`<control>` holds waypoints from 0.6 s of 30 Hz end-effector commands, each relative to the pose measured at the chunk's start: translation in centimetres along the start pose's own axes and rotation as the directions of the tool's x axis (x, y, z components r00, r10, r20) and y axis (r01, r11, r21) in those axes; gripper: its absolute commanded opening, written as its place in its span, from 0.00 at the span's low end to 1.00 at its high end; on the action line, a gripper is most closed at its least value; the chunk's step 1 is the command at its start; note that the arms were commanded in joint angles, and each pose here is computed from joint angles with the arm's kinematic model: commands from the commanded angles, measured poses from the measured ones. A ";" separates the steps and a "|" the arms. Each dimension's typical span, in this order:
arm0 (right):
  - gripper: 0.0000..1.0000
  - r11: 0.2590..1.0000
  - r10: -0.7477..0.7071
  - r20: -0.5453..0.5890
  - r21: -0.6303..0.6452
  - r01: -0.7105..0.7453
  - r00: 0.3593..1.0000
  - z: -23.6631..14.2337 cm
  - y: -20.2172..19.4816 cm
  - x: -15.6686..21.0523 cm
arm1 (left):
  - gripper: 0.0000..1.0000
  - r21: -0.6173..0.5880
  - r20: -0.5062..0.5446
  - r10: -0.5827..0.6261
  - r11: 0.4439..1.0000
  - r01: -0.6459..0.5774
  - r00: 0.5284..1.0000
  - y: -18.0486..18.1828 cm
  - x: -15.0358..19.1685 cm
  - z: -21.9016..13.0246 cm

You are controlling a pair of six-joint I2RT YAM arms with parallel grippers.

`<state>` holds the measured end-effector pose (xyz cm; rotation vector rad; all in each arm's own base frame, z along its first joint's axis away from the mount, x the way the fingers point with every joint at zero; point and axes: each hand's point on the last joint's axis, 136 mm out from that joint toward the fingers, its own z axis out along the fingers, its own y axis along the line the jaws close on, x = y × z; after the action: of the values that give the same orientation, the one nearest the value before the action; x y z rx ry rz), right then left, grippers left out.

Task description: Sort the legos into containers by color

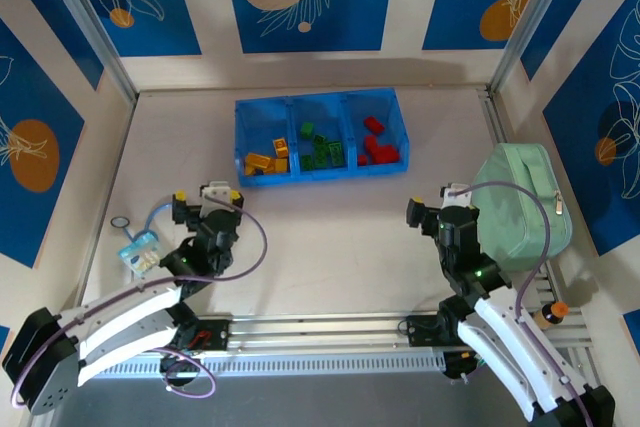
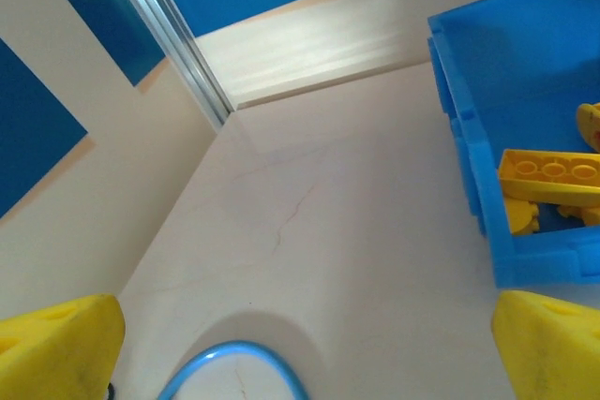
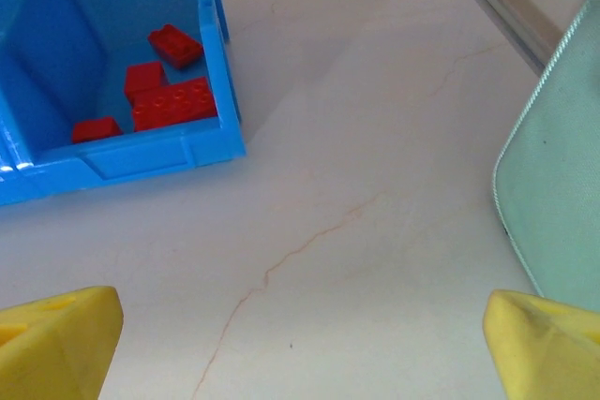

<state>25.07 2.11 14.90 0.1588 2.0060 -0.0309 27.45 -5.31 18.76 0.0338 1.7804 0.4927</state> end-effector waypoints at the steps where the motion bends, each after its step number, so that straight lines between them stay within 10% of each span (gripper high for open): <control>1: 0.99 0.999 -0.007 0.011 0.054 0.007 1.000 -0.2 -1.2 1.1 | 1.00 -0.066 0.035 0.006 0.998 -0.004 0.999 1.7 -0.2 -0.2; 18: 0.99 0.996 0.047 0.046 0.077 -0.051 0.998 0.5 -2.1 2.3 | 1.00 -0.183 -0.011 -0.070 0.981 0.067 0.997 5.6 5.4 -1.0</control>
<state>23.73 0.48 11.60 0.2036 2.0106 -0.1073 24.44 -0.46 15.75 -0.0792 1.7661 0.5805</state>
